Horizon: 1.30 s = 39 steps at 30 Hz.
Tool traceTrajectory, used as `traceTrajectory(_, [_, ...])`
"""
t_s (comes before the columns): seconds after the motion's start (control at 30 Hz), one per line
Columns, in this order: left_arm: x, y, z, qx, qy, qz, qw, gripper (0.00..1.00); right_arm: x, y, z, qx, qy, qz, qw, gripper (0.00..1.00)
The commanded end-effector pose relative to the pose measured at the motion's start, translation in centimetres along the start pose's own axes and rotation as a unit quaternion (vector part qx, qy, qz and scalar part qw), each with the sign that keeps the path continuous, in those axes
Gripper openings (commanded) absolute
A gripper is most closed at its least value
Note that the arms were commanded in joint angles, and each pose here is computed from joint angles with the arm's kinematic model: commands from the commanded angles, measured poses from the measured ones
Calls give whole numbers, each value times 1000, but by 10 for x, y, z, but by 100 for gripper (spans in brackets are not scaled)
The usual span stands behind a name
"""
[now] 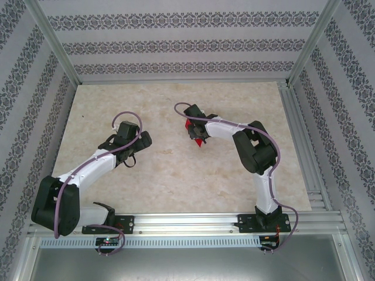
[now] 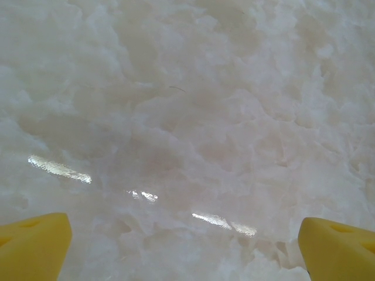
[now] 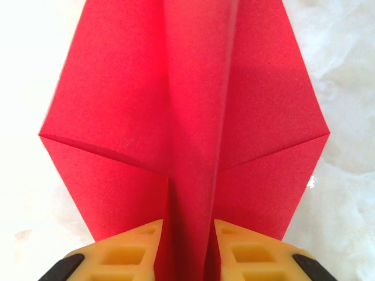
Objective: Fold a paper plane with a square sheet of paper (pick it up from the middle)
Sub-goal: Move a paper plane to the center of the table, then reset both arms
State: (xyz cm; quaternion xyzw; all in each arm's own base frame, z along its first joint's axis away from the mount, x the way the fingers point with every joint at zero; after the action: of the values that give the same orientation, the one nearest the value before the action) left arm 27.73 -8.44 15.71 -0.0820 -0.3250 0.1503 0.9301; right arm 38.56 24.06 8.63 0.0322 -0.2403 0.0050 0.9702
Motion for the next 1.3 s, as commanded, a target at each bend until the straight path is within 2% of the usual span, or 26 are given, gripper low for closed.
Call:
traceTrajectory(0.0, [3, 3, 0, 8, 2, -8, 1000, 100, -4, 4, -10, -3, 10, 0, 1000, 24])
traceTrajectory(0.13, [4, 3, 1, 8, 1, -9, 1000, 100, -5, 4, -9, -3, 11, -3, 1000, 24])
traceTrajectory(0.27, [7, 3, 5, 11, -5, -11, 1000, 100, 12, 7, 21, 9, -17, -6, 1000, 29])
traceTrajectory(0.4, [13, 4, 12, 23, -15, -12, 1000, 100, 36, 7, 68, 16, -55, -18, 998, 43])
traceTrajectory(0.47, [17, 3, 16, 29, -21, -14, 999, 100, 44, 5, 93, 25, -78, -24, 996, 53])
traceTrajectory(0.67, [34, 2, 28, 42, -44, -23, 998, 100, 59, -16, 156, 31, -148, -49, 987, 75])
traceTrajectory(0.77, [46, 6, 36, 49, -68, -27, 996, 100, 63, -40, 186, 20, -207, -62, 976, 83])
traceTrajectory(0.87, [58, 13, 45, 60, -106, -37, 992, 100, 61, -73, 210, -17, -275, -77, 958, 97])
traceTrajectory(0.9, [63, 16, 48, 63, -123, -41, 990, 100, 59, -85, 214, -31, -297, -82, 951, 98])
traceTrajectory(1.0, [70, 30, 55, 91, -172, -46, 980, 100, 53, -123, 224, -72, -331, -102, 935, 98])
traceTrajectory(1.1, [72, 46, 58, 119, -214, -49, 968, 100, 43, -163, 221, -120, -338, -136, 924, 98])
traceTrajectory(1.27, [66, 69, 52, 147, -235, -70, 958, 100, 15, -221, 199, -171, -344, -180, 905, 98])
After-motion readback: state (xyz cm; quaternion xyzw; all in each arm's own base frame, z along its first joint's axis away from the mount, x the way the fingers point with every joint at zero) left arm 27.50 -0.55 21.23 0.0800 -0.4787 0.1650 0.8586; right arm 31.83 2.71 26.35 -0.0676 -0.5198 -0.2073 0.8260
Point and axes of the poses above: each hand's point on the last joint's axis, 136 mm out from that joint toward the fingers, its own z axis back along the fingers, its own y axis along the line the jaws close on, x = y × z, the point moved 8 cm from there along z, back along the fingers, and after that the axes turned 7 degrees about -z, right-handed, at the moved point
